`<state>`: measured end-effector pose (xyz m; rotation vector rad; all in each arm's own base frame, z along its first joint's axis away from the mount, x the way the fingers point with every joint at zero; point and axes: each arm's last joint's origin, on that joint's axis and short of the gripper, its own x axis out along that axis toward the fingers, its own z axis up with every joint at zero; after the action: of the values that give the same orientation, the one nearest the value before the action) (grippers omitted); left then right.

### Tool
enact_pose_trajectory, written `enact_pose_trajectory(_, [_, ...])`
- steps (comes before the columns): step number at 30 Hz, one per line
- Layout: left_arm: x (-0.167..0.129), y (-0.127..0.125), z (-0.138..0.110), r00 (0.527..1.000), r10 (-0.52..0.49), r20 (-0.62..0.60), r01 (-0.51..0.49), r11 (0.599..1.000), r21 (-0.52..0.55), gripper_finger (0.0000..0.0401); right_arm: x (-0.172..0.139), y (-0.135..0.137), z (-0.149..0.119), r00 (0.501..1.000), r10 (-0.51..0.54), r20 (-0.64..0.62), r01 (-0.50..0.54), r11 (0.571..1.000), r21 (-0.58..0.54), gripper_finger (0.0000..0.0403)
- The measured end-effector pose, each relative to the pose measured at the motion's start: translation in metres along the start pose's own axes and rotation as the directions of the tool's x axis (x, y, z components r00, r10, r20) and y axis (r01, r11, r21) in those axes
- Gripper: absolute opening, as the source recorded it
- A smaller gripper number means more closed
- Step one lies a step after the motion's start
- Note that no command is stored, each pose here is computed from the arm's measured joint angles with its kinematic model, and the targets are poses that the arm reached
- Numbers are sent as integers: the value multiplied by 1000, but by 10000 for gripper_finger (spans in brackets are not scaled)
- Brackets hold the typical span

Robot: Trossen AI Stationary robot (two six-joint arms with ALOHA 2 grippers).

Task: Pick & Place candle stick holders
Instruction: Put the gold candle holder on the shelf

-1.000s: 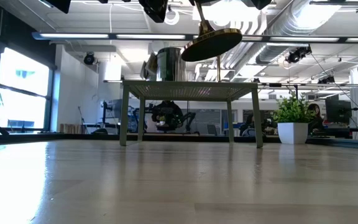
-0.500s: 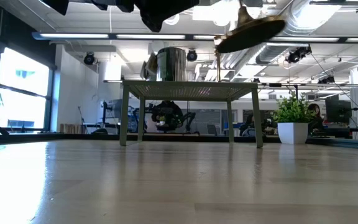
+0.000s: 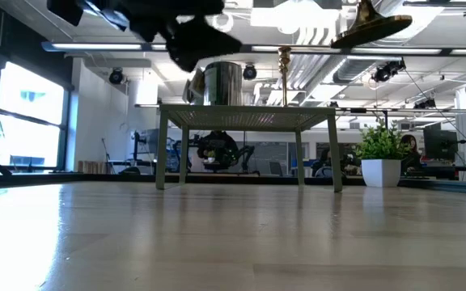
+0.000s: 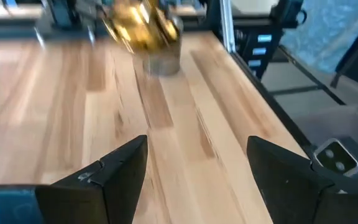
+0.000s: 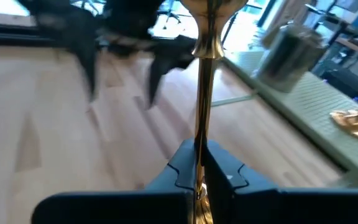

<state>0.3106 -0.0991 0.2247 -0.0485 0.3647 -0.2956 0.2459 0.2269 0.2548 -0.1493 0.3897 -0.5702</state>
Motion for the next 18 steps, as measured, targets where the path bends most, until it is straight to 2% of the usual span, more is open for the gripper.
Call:
enact_pose_trajectory(5, [0,1,-6,998,4,-59,-7,999,-46,270,-6,-31,19,998,-47,32,46,998,34,4])
enact_pose_trajectory(11, [0,1,-6,998,6,-64,-10,998,-61,270,-7,-78,47,990,-126,68,121,990,78,4])
enact_pose_trajectory(18, [0,1,-6,998,7,-66,-11,998,-60,270,25,-115,65,980,-192,-47,194,980,51,4])
